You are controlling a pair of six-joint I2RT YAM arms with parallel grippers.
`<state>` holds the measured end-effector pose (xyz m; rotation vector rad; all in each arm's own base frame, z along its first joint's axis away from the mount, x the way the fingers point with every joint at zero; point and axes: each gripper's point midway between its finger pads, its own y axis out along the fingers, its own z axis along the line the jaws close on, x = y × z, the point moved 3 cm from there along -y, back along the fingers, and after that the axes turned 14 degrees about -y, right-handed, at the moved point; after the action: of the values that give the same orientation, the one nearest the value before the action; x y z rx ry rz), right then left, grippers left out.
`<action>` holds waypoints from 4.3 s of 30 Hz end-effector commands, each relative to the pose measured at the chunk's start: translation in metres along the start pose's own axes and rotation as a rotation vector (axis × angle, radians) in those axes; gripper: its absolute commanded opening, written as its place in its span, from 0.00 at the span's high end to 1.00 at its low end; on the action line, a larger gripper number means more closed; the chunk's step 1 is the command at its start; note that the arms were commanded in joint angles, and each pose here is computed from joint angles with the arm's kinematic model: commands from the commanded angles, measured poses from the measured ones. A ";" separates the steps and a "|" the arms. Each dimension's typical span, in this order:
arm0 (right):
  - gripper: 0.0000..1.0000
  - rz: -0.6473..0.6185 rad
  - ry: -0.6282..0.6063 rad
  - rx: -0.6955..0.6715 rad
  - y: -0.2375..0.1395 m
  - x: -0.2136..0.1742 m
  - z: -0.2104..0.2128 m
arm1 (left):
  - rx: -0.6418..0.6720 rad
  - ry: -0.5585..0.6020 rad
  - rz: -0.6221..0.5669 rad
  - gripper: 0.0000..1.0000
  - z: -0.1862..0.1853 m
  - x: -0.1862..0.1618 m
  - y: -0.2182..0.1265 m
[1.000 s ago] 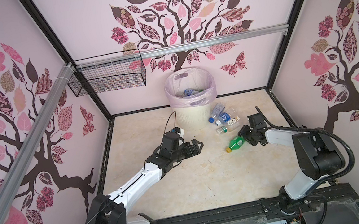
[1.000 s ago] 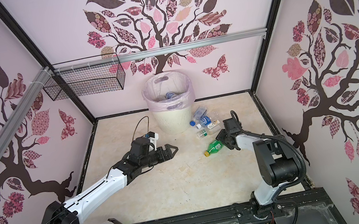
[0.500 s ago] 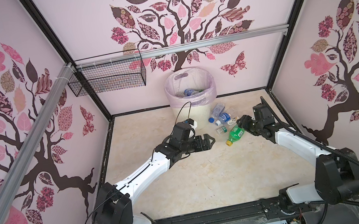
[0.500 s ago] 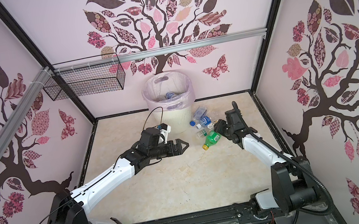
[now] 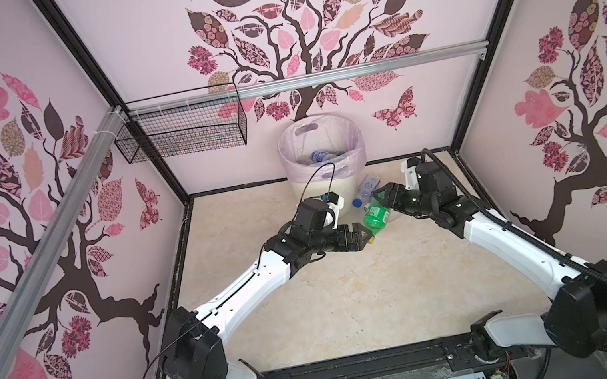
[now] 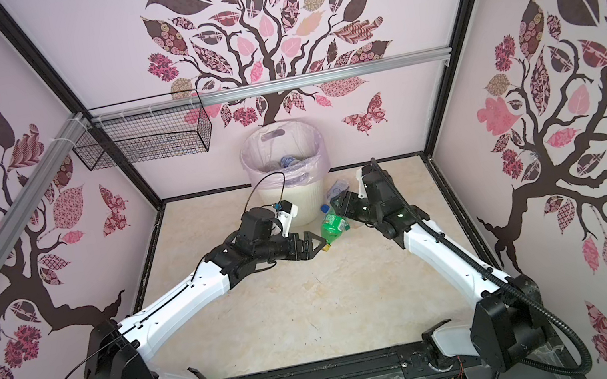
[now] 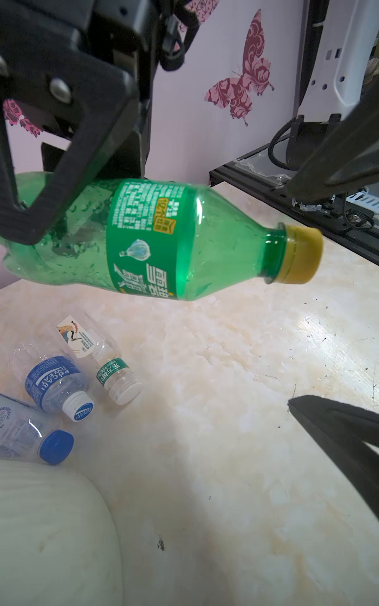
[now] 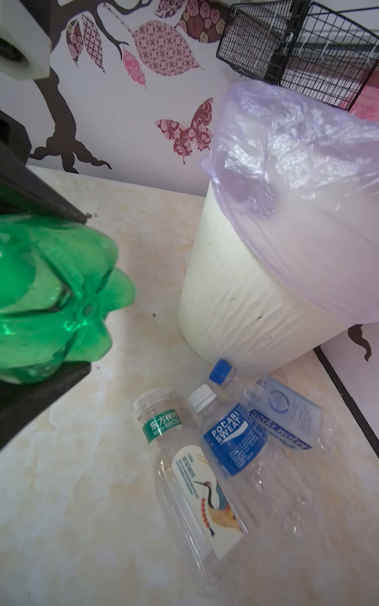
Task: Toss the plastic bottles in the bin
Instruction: 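Close left gripper on the green bottle's body while right gripper releases, then raise the green bottle over the bin with left gripper while right withdraws, then open left gripper to drop the green bottle into the bin, then draw left gripper back from the bin while right gripper moves to the bottles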
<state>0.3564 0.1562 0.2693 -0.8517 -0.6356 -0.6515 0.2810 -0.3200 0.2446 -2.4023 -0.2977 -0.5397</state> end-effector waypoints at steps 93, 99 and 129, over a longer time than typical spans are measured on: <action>0.01 -0.220 -0.279 0.029 -0.075 0.074 0.086 | 0.164 0.250 -0.861 0.39 -0.076 0.279 -0.134; 0.00 -0.226 -0.299 0.000 -0.092 0.068 0.079 | 0.153 0.236 -0.795 0.03 -0.073 0.268 -0.127; 0.00 -0.108 -0.080 -0.278 -0.043 0.022 -0.031 | 0.184 0.140 -0.550 0.03 -0.021 0.092 -0.141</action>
<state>0.3341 0.1163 0.3057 -1.0966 -0.7473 -0.7845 0.3184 -0.2240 0.3880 -2.0341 -0.9027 -0.9222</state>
